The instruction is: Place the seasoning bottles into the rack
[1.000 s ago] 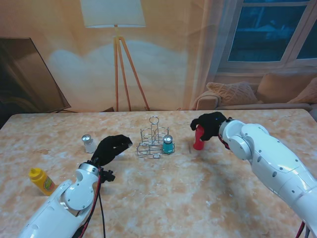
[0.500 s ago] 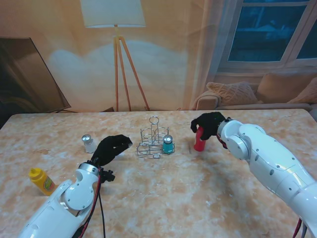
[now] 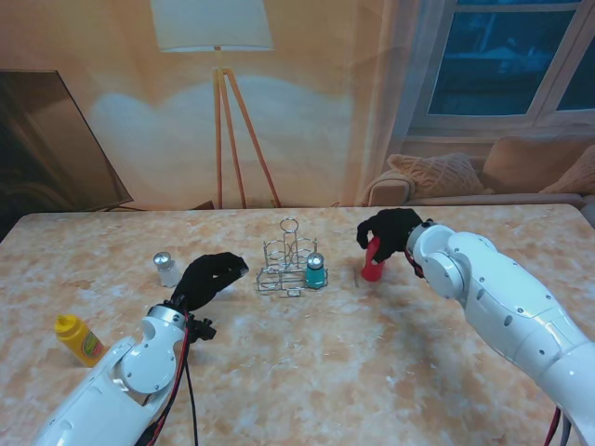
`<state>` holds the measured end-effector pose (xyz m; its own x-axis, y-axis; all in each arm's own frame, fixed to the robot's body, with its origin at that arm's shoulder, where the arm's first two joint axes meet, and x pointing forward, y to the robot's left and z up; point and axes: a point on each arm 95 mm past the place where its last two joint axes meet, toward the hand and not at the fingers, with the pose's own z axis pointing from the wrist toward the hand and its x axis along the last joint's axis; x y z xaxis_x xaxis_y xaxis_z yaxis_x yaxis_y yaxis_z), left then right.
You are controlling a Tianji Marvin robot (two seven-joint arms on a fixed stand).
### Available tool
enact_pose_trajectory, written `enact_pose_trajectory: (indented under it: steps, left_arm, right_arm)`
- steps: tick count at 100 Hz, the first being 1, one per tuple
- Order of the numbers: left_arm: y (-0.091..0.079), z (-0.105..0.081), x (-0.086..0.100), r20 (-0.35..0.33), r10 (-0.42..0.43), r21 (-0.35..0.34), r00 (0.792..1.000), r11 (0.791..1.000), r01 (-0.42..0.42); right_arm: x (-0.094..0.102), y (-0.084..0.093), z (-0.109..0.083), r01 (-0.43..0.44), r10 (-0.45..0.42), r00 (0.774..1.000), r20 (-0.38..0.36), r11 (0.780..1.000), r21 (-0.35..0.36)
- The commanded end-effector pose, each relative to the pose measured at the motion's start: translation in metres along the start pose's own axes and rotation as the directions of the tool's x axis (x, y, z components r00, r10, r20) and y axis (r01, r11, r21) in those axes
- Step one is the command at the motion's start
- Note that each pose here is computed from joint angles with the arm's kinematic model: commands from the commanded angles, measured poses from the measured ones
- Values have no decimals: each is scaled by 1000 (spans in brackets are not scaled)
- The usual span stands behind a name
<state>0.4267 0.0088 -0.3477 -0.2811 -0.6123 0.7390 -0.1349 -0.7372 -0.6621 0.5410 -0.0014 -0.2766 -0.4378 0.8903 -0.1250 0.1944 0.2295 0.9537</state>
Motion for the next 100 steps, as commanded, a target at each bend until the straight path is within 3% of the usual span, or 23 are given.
enact_pose_trajectory:
  steps: [1,56,100]
  left_arm:
    - [2,0,0,3,-3,-14,1000,1000,3]
    - [3,0,0,4,-5,-16,1000,1000,5]
    - [2,0,-1,2,-6,-13,1000,1000,6]
  right_arm:
    - [5,-5,0,-7,7,1000,-7,1000,20]
    - [6,17,-3,-14,14,999,-33,1000,-6]
    - [18,60,7,2,-7,993,-116,999,-42]
